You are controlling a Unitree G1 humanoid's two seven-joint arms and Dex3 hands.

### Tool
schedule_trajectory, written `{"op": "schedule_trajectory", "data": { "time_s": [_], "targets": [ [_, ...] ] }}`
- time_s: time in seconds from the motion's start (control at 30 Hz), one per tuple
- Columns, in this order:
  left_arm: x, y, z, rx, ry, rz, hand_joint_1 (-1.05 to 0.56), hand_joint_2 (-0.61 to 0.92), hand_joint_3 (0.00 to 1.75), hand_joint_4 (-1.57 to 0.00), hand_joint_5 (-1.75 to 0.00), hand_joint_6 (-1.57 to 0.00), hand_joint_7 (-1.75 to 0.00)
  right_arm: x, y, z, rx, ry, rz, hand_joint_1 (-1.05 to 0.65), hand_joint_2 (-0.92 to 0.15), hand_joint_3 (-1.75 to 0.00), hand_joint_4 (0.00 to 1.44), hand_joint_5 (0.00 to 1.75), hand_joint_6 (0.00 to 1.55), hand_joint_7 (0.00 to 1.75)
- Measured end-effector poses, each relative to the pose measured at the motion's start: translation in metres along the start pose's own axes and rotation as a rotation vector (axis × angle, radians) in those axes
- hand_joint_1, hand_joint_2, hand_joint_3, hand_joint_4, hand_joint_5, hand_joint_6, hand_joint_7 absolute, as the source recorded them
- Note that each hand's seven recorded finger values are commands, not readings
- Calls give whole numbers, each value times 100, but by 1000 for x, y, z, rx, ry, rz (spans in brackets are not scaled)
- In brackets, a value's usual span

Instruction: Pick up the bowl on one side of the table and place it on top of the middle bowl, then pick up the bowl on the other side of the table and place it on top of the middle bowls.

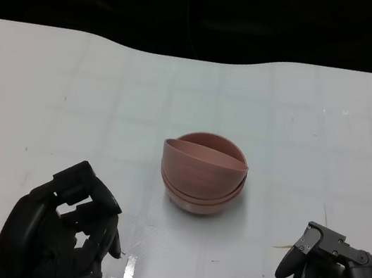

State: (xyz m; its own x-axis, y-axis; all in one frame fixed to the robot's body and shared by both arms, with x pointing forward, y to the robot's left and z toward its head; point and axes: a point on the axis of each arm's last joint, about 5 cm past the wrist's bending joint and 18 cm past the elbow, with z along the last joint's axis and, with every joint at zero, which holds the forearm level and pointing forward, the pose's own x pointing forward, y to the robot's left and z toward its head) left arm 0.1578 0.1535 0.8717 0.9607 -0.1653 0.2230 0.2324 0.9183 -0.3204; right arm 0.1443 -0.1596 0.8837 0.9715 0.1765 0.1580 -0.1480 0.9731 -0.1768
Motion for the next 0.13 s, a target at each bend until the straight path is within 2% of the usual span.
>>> {"op": "schedule_trajectory", "data": {
  "time_s": [0.13],
  "targets": [
    [-1, 0, -2, -3, 10, -5, -20, 40, 130, -93, -175, -82, -153, 0, 0, 0, 5, -1, -2, -3, -31, -156, 92, 175, 83, 146]
  ]
}}
